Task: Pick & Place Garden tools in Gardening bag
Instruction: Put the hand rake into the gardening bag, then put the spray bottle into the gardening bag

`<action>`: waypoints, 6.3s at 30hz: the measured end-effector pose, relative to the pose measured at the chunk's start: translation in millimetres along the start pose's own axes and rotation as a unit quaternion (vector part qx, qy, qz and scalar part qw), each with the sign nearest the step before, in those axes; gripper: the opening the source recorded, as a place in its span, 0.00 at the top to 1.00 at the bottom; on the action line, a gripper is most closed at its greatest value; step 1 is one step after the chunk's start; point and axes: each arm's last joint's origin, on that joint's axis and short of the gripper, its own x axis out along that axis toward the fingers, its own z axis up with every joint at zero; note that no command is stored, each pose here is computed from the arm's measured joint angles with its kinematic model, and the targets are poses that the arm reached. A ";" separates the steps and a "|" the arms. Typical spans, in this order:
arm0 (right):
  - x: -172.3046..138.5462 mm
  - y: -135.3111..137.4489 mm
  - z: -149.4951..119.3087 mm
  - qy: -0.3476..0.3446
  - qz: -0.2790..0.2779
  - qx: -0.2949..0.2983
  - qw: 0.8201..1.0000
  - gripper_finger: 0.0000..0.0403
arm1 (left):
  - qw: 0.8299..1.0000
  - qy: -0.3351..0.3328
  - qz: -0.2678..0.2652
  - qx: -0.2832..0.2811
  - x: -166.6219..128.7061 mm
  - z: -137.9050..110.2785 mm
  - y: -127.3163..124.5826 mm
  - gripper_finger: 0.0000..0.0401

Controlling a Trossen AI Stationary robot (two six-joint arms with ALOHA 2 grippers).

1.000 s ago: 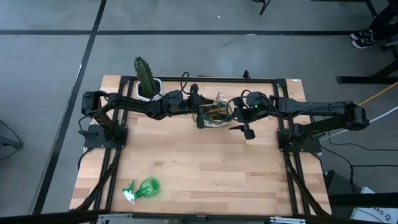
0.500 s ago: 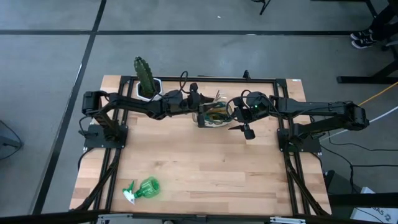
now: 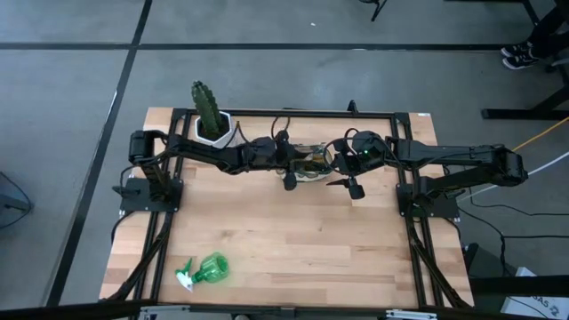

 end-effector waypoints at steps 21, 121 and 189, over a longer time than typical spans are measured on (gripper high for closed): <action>0.0 -0.1 0.0 0.000 0.000 0.000 1.000 0.50 | 0.995 0.087 0.033 0.029 -21.4 5.6 1.2 0.78; -0.1 -0.1 0.3 -0.002 -0.001 -0.001 1.000 0.50 | 0.767 0.592 0.115 -0.220 -274.6 -65.0 -285.9 0.38; -0.1 -0.1 0.4 -0.002 -0.001 -0.001 1.000 0.50 | 0.940 0.202 0.270 -0.049 -192.2 -99.3 -261.3 0.63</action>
